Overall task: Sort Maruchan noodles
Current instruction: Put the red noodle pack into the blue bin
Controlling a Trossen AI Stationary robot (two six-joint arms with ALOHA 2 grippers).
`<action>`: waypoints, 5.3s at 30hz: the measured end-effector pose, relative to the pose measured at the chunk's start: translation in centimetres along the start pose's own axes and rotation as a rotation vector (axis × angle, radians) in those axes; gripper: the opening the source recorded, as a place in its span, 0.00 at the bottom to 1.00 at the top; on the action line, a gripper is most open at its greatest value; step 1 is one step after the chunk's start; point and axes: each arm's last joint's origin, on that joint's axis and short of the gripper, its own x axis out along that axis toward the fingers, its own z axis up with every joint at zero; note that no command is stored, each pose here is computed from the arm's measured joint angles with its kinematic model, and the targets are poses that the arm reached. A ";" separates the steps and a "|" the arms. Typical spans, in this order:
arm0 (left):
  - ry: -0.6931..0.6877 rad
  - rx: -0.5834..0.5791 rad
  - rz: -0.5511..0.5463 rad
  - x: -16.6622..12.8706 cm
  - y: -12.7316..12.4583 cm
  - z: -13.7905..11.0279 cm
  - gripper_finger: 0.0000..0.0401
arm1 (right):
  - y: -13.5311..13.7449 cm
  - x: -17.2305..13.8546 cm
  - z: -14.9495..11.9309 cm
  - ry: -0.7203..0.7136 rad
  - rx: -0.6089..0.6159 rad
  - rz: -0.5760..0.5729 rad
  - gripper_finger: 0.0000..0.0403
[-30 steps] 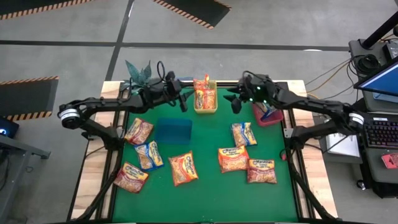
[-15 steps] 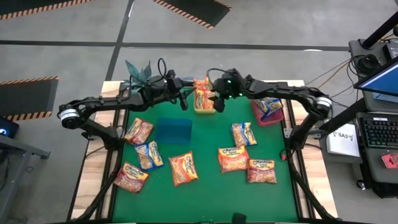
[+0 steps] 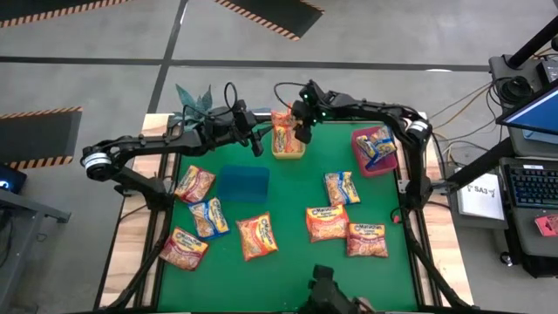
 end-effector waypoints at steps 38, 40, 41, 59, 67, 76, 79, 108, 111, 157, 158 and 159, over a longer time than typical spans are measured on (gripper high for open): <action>0.105 -0.019 -0.020 2.3 -0.6 -2.9 0.28 | -0.1 -2.5 1.7 -0.082 -0.045 -0.022 0.02; 0.130 -0.012 -0.026 2.6 -0.7 -3.5 0.28 | 0.2 -3.3 2.1 -0.101 -0.046 -0.018 0.02; 0.145 -0.004 -0.030 2.7 -0.7 -3.8 0.28 | 0.3 -3.7 2.3 -0.112 -0.038 0.002 0.02; 0.188 0.153 0.169 8.9 5.3 -2.9 0.27 | 6.0 2.6 0.1 0.082 0.006 0.101 0.02; 0.315 0.112 0.161 11.6 7.2 -5.8 0.18 | 6.1 3.9 -1.2 0.060 0.019 0.087 0.02; 0.436 0.087 0.078 12.0 7.3 -7.1 0.10 | 5.9 4.9 -1.8 -0.037 -0.053 -0.111 0.02; 0.450 0.086 0.073 11.9 7.2 -7.3 0.09 | 6.0 4.9 -1.8 -0.056 -0.093 -0.177 0.02; 0.492 0.038 -0.302 7.7 2.8 -6.3 0.09 | 0.4 -2.8 0.0 -0.080 0.012 -0.022 0.02; 0.482 0.036 -0.312 7.2 2.3 -5.4 0.09 | 0.3 -3.6 0.4 -0.064 0.051 0.014 0.02; 0.247 -0.015 -0.592 -4.5 -9.0 0.0 0.09 | 21.1 -5.0 -6.6 0.274 0.344 0.196 0.02; 0.244 -0.030 -0.592 -4.5 -9.1 -0.3 0.09 | 20.9 -5.2 -6.5 0.287 0.338 0.188 0.02; 0.235 -0.044 -0.585 -4.4 -9.3 -0.6 0.09 | 20.8 -5.3 -6.5 0.296 0.328 0.182 0.02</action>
